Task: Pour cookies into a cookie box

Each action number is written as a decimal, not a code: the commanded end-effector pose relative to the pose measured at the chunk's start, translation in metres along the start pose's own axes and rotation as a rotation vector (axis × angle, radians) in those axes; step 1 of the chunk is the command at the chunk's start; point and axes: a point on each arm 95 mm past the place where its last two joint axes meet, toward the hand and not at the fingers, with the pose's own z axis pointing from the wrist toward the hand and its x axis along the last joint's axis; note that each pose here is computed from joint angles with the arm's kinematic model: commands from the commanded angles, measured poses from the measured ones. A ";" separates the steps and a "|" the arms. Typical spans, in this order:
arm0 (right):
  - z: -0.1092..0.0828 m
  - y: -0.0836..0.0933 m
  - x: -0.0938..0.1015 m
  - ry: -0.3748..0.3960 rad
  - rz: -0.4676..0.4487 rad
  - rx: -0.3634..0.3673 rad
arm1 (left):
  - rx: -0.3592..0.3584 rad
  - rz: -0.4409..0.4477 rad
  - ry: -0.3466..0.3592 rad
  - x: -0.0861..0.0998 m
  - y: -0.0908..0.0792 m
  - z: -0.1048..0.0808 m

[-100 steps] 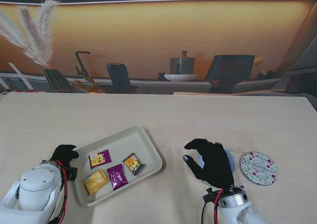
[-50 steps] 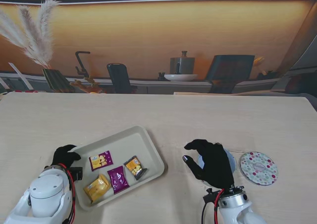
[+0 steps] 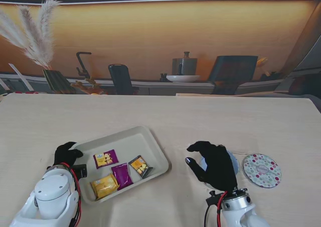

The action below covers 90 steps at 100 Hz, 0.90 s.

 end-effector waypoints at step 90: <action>-0.010 0.011 -0.003 -0.019 -0.027 -0.045 | -0.005 -0.172 0.193 0.044 0.023 -0.022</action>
